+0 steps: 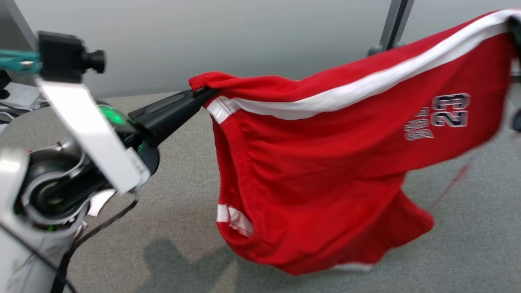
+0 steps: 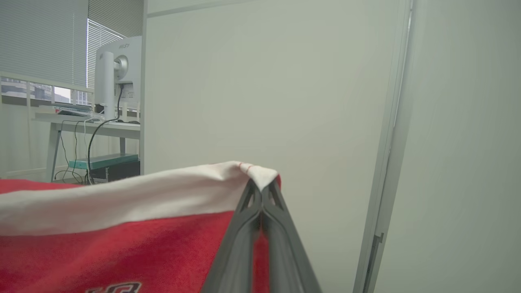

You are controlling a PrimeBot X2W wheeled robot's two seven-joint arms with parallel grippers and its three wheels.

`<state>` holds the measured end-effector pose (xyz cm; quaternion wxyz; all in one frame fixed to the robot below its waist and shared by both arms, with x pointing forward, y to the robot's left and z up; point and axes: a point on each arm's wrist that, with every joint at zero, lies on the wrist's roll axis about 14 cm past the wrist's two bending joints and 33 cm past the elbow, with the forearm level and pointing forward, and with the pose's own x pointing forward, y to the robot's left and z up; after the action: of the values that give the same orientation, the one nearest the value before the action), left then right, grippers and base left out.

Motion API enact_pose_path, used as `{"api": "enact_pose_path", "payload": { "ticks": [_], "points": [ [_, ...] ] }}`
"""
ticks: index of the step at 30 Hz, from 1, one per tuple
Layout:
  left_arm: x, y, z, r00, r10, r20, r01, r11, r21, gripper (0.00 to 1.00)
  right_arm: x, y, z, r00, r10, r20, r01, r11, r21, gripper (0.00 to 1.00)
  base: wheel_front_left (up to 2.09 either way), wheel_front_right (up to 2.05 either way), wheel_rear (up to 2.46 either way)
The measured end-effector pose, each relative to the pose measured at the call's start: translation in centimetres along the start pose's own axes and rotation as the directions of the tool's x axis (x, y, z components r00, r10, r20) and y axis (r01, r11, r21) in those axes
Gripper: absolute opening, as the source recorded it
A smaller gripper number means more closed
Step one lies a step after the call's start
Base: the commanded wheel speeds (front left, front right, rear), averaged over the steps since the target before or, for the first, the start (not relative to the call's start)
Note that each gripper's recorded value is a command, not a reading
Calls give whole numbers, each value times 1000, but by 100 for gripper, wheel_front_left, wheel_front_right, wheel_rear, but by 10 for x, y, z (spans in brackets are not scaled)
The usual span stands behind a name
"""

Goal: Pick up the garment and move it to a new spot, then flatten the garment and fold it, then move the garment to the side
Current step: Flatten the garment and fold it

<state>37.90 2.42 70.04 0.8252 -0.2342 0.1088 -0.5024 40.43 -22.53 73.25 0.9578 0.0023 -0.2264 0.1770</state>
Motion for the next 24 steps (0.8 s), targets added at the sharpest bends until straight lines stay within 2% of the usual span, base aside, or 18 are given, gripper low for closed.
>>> {"api": "enact_pose_path", "payload": {
  "ticks": [3, 5, 8, 9, 11, 13, 14, 16, 18, 21, 24],
  "points": [
    [22, 42, -8, 995, 99, -14, -99, 995, -12, 0, 25, 8, -47, 990, 14, -143, -12, 1000, 11, 0, 0, 0, 0],
    [39, 66, 5, 984, 168, 51, -170, 985, 27, 0, 54, 14, -51, 988, 25, -150, -27, 1000, -11, 0, 0, 0, 0],
    [62, 73, 62, 942, 182, 281, -226, 966, 130, 0, 102, 14, -7, 999, 37, 19, -35, 991, -129, 0, 0, 0, 0],
    [70, 61, 101, 899, 132, 419, -239, 946, 217, 0, 123, 11, 18, 996, 46, 80, -29, 978, -205, 0, 0, 0, 0],
    [80, 43, 115, 889, 55, 455, -208, 933, 293, 0, 133, 10, 20, 996, 54, 75, -34, 968, -249, 0, 0, 0, 0],
    [94, 40, 92, 920, 28, 391, -160, 938, 307, 0, 135, 12, 0, 998, 64, 29, -55, 966, -253, 0, 0, 0, 0],
    [94, 40, 92, 920, 28, 391, -160, 938, 307, 0, 135, 12, 0, 998, 64, 29, -55, 966, -253, 0, 0, 0, 0],
    [103, 53, 45, 963, 46, 267, -124, 950, 287, 0, 128, 12, -38, 995, 68, -68, -83, 963, -255, 0, 0, 0, 0],
    [98, 82, -9, 984, 104, 148, -137, 961, 241, 0, 107, 9, -93, 978, 53, -203, -101, 968, -229, 0, 0, 0, 0],
    [77, 125, -84, 978, 207, 4, -205, 965, 165, 0, 59, 7, -175, 917, 25, -397, -87, 987, -137, 0, 0, 0, 0],
    [61, 154, -138, 957, 279, -80, -269, 955, 123, 0, 12, 11, -232, 842, 10, -540, -50, 997, -60, 0, 0, 0, 0]
  ]
}}
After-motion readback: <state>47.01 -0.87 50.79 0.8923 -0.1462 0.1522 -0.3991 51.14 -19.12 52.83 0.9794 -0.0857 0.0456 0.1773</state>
